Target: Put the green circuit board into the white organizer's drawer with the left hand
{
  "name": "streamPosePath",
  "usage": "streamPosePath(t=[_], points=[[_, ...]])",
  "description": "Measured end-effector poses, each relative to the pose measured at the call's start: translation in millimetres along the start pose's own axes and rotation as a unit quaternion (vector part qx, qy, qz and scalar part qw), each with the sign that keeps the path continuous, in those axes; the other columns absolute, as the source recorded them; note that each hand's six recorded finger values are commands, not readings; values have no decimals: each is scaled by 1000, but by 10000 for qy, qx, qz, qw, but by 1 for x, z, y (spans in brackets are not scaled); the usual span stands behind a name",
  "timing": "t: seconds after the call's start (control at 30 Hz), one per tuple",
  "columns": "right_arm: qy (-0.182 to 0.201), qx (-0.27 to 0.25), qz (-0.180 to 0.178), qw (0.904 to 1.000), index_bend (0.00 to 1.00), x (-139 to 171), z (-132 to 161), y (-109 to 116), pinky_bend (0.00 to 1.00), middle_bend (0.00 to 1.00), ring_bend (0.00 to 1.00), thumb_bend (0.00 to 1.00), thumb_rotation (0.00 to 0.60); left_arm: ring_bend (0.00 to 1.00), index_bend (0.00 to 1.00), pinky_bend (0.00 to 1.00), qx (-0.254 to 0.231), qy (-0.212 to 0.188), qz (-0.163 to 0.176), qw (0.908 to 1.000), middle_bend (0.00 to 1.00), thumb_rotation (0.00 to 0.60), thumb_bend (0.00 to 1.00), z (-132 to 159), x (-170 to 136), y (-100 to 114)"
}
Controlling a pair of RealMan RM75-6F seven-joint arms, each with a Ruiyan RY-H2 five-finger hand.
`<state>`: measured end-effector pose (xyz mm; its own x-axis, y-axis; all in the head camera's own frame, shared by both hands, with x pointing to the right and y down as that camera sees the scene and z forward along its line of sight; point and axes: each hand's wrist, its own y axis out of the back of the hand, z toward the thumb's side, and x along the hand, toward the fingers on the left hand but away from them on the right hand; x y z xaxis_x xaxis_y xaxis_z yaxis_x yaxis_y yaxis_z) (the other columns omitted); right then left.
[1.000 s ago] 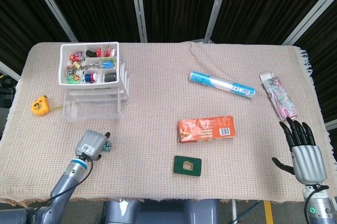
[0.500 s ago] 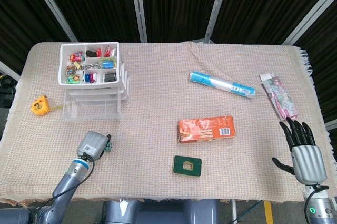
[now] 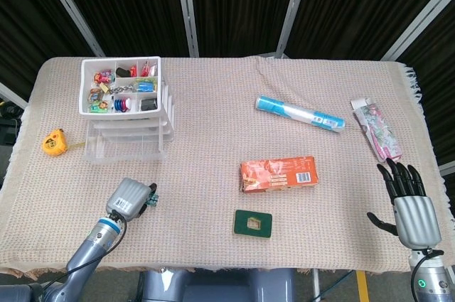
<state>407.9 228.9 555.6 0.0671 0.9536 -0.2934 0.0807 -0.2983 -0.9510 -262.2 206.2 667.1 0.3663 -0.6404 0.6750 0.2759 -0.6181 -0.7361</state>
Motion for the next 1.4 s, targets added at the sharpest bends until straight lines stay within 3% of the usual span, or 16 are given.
streamPosePath(t=[0.23, 0.43, 0.57, 0.83, 1.03, 1.4], points=[[10, 10, -4, 10000, 73, 0, 0, 0, 0, 0, 0, 0, 600, 968, 612, 779, -70, -310, 432, 9986, 1000, 600, 496, 16, -9, 33], [10, 10, 6, 10000, 74, 0, 0, -1, 0, 0, 0, 0, 600, 968, 612, 778, -137, -454, 911, 9947, 1000, 600, 496, 21, -17, 78], [11, 12, 6, 10000, 73, 0, 0, -1, 0, 0, 0, 0, 600, 968, 613, 778, -65, -346, 1279, 9912, 1000, 600, 496, 10, -16, 114], [6, 10, 16, 10000, 74, 0, 0, -1, 0, 0, 0, 0, 600, 968, 613, 778, -143, 109, 1473, 9889, 1000, 600, 495, -23, -2, 161], [8, 5, 22, 10000, 74, 0, 0, -1, 0, 0, 0, 0, 600, 968, 612, 777, -94, 514, 1285, 9903, 1000, 600, 497, -54, 10, 165], [4, 15, 37, 10000, 73, 0, 1, -1, 0, 0, 0, 0, 600, 967, 612, 777, -132, 1045, 880, 9905, 1000, 600, 496, -95, 23, 143]])
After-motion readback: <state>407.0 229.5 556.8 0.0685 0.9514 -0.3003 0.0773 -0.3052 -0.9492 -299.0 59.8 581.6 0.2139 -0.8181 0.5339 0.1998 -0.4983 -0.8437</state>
